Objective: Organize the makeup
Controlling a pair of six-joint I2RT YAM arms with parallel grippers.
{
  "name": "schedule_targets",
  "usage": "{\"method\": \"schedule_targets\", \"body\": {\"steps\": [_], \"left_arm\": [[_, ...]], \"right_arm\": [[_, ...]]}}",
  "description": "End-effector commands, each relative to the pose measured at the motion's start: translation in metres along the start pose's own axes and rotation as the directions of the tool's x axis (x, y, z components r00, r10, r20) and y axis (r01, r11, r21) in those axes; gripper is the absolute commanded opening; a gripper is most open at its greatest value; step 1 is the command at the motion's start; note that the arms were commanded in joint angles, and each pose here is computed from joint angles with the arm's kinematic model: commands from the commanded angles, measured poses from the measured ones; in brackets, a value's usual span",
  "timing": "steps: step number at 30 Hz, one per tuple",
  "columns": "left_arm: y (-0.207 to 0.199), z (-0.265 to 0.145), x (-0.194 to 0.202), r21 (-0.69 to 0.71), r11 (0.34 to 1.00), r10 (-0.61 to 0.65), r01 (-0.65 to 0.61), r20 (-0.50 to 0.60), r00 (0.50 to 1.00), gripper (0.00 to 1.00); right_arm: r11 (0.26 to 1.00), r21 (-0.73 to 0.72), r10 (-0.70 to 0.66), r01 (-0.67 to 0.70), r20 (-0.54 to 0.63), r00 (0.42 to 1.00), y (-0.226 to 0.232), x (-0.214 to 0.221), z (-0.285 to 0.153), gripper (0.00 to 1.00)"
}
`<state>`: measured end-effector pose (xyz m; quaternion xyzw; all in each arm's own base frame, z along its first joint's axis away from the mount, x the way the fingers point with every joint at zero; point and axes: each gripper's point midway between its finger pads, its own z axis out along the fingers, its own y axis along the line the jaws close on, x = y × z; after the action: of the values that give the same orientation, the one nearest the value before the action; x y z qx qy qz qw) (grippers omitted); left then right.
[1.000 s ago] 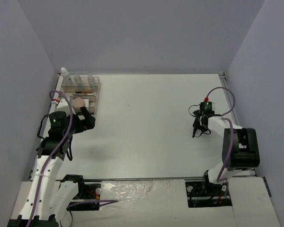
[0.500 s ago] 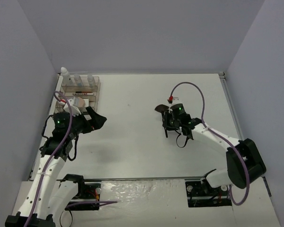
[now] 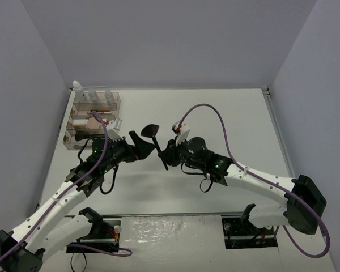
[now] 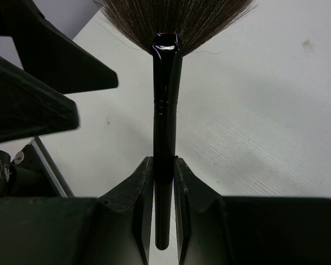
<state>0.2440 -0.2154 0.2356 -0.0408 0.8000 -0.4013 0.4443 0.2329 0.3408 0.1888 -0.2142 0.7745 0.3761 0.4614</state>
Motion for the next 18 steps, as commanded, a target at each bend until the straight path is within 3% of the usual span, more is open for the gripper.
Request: {"method": "schedule_targets", "body": {"steps": [1, 4, 10, 18], "left_arm": [[-0.038, 0.003, -0.042, 0.064, 0.998, 0.001, -0.012, 0.161, 0.987, 0.86], [-0.039, 0.008, -0.036, 0.063, 0.998, 0.001, -0.011, 0.157, 0.988, 0.79], [-0.046, 0.017, -0.033, 0.08, 0.997, 0.001, -0.014, 0.163, 0.987, 0.47], [-0.055, 0.023, -0.035, 0.107, 0.994, -0.009, -0.012, 0.19, 0.982, 0.29]], "right_arm": [[0.993, -0.116, 0.023, -0.007, 0.146, 0.989, 0.031, -0.039, 0.003, 0.0], [0.991, -0.134, 0.033, -0.012, 0.157, 0.987, 0.035, -0.039, 0.002, 0.0], [0.988, -0.154, 0.036, -0.012, 0.157, 0.987, 0.039, -0.037, 0.003, 0.0], [0.985, -0.169, 0.043, -0.016, 0.154, 0.987, 0.04, -0.031, 0.004, 0.0]]}}
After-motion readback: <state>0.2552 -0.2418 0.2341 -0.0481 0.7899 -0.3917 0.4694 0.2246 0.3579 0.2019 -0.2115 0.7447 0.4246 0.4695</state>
